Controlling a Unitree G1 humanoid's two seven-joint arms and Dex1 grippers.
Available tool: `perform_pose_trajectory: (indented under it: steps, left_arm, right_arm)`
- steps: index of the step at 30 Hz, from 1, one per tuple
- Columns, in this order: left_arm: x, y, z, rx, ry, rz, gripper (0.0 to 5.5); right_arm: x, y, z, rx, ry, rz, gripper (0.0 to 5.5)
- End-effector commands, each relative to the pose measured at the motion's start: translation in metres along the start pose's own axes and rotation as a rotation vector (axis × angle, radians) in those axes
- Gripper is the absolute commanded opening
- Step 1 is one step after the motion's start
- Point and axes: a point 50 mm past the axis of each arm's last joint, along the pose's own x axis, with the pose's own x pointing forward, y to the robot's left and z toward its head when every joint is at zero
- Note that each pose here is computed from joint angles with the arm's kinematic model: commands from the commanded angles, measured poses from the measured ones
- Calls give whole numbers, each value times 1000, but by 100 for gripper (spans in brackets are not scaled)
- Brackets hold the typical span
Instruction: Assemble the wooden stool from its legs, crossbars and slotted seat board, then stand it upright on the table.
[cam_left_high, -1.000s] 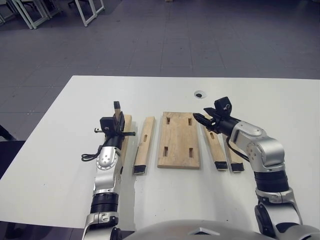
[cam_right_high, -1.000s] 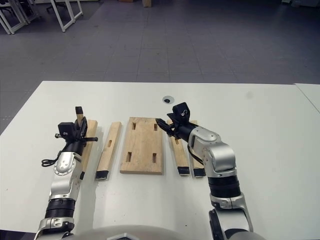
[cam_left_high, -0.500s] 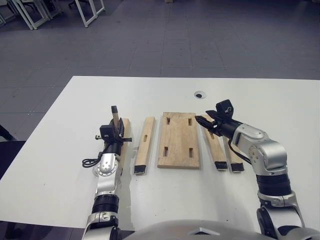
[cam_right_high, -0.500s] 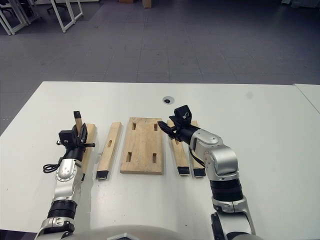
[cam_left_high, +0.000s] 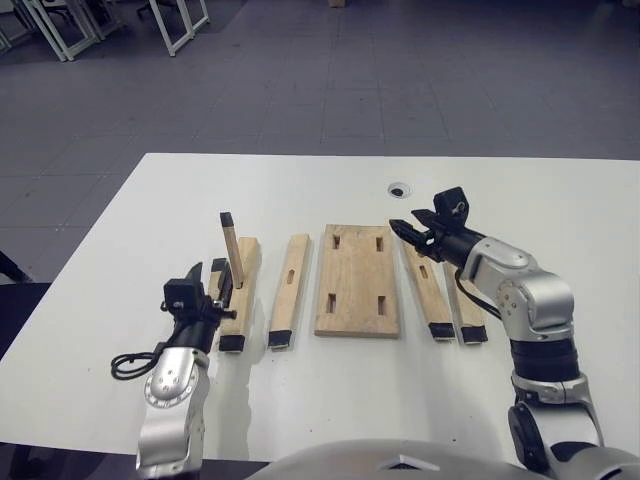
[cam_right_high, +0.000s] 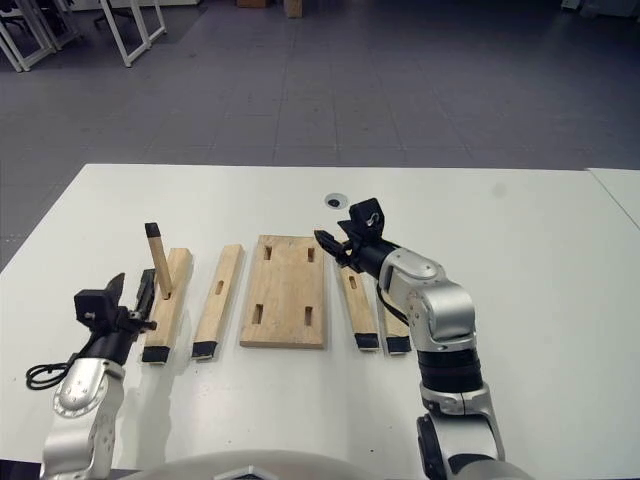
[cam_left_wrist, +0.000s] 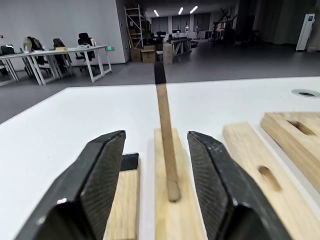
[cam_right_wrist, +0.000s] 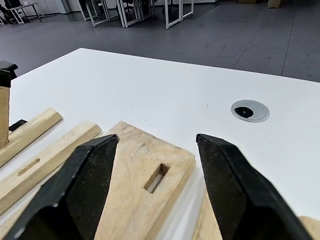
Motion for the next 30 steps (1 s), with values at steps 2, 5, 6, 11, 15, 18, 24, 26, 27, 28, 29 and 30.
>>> perform_pose_trajectory:
  steps: [2,5,6,11,15,18,24,26,27,28,29,30]
  left_arm:
    - [-18,-13,-11,40,186,-68,228]
    - [-21,-14,-18,88,249,-47,228]
    - [-23,-15,-21,92,265,-38,228]
    - [-30,-22,-29,89,297,20,249]
    - [-31,-22,-30,91,298,47,313]
    - [-32,-20,-30,81,298,61,359]
    - [-31,-21,-40,10,338,62,427]
    - [-28,-20,-41,-6,345,67,408]
    - [-28,-20,-42,-15,349,73,396]
    - [-28,-20,-43,-21,352,77,377]
    - [-28,-20,-43,-24,354,79,363]
    - [-28,-20,-43,-23,355,79,346]
  right_arm:
    - [11,0,21,-19,-44,40,289]
    - [11,1,20,-18,-41,46,289]
    - [11,2,19,-16,-38,50,289]
    - [9,6,13,-9,-20,61,289]
    - [7,7,10,-2,-13,59,289]
    - [5,8,8,2,-7,58,289]
    - [3,7,6,5,-3,49,289]
    - [2,6,5,6,-1,44,289]
    - [2,7,5,6,0,46,289]
    - [2,7,5,6,1,47,289]
    - [2,7,4,7,2,47,289]
    - [2,8,4,7,2,46,289]
